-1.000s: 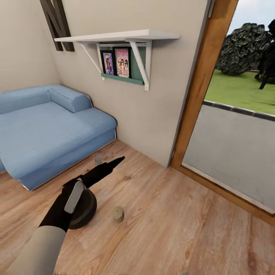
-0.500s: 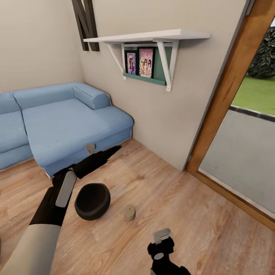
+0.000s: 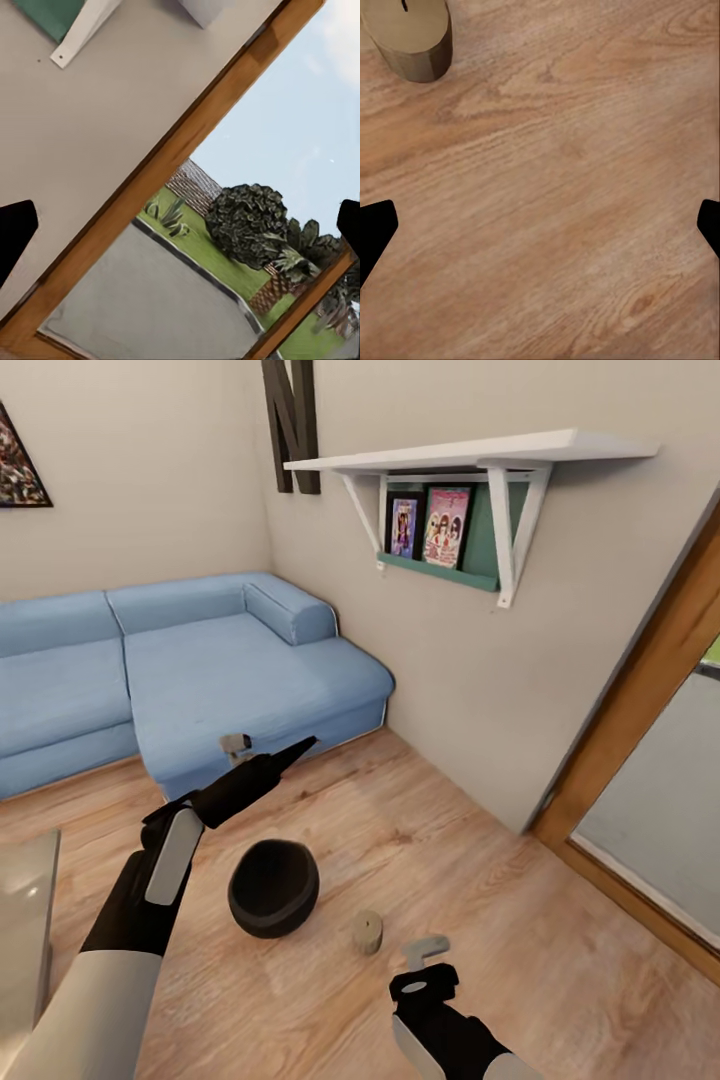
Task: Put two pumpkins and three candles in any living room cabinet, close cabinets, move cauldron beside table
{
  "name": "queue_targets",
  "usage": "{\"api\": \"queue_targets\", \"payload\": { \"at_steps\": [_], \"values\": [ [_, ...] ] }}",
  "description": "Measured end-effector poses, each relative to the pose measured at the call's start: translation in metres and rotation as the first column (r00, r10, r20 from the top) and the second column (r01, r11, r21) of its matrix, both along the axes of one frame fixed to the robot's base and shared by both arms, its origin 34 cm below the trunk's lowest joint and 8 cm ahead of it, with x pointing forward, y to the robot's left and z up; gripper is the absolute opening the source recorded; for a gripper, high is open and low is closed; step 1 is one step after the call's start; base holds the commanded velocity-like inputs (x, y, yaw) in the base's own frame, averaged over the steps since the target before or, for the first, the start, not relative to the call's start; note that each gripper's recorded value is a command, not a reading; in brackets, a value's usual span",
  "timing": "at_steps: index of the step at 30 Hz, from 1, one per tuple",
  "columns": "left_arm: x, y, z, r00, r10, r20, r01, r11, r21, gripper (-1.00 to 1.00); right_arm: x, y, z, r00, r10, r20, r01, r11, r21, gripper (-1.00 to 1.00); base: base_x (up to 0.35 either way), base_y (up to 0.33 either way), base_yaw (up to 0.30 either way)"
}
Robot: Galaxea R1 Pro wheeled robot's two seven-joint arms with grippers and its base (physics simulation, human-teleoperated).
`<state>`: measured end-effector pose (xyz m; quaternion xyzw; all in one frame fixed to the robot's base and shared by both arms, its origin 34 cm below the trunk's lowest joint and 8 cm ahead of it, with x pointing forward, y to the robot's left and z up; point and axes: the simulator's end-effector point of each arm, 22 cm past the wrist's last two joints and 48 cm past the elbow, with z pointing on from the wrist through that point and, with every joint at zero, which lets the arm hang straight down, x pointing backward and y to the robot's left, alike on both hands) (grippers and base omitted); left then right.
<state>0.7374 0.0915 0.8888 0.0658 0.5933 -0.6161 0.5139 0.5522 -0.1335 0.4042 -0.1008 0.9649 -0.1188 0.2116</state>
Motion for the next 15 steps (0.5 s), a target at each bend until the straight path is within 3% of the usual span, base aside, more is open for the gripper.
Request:
{"api": "queue_targets", "payload": {
  "at_steps": [6, 15],
  "values": [
    [-0.002, -0.009, -0.002, 1.0, -0.014, -0.006, 0.014, 1.0, -0.005, 1.0, 0.0, 0.001, 0.0, 1.0, 0.005, -0.001, -0.005, 1.0, 0.003, 1.0, 0.322, -0.088, 0.291],
    [-0.003, -0.013, -0.002, 1.0, -0.02, -0.002, 0.02, 1.0, -0.004, 1.0, -0.002, 0.006, -0.001, 1.0, 0.017, -0.006, -0.017, 1.0, 0.014, 1.0, 0.336, -0.003, 0.291]
  ]
}}
